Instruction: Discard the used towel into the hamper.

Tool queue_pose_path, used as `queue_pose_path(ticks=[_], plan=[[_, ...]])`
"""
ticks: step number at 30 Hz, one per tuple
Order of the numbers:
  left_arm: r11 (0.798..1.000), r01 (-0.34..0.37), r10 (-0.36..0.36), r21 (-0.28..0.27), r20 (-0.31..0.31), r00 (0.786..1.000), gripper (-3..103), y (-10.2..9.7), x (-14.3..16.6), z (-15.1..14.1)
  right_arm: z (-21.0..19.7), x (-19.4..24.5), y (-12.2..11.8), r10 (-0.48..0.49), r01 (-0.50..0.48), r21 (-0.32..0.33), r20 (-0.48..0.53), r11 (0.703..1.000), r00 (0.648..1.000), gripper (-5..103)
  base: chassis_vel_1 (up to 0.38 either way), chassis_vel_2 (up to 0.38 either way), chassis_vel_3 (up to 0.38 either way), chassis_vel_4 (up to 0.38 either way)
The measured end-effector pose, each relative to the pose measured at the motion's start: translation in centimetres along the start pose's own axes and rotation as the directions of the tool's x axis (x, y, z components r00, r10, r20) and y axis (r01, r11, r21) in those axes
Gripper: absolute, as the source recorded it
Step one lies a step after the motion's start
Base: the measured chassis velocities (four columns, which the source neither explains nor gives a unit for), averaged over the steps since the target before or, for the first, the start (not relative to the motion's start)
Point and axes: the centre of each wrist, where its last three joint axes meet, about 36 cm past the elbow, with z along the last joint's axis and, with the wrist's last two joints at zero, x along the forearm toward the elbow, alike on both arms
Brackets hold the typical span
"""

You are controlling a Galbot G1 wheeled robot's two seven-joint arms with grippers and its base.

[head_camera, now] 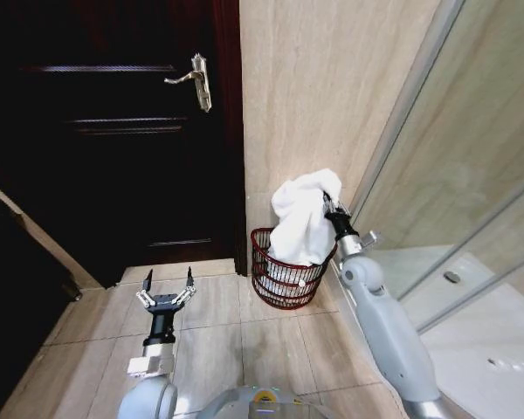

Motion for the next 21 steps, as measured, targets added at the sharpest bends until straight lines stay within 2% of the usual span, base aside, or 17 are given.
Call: queue_pose_path(ticks=[15, 17, 18, 21], plan=[[1.0, 0.005, -0.005, 0.014, 0.007, 1.0, 100, -0.1, -0.1, 0.4, 3.2, 4.3, 0.6, 0.01, -0.006, 0.033, -0.142, 0.999, 0.99, 19, 0.0, 0.0, 0.0, 0.0], [1.0, 0.003, -0.003, 0.016, 0.01, 1.0, 100, -0.1, -0.2, 0.6, 3.7, 5.4, 0.5, 0.033, -0.026, 0.039, -0.209, 0.999, 0.977, 19, 0.0, 0.0, 0.0, 0.0], [1.0, 0.003, -0.003, 0.016, 0.01, 1.0, 100, -0.1, -0.2, 0.6, 3.7, 5.4, 0.5, 0.033, -0.026, 0.039, -0.209, 0.999, 0.977, 19, 0.0, 0.0, 0.0, 0.0], [1.0, 0.0, 0.0, 0.02, 0.015, 1.0, 100, -0.1, -0.4, 0.6, 3.0, 6.3, 0.1, 0.065, -0.05, 0.055, -0.31, 0.997, 0.949, 19, 0.0, 0.0, 0.0, 0.0]])
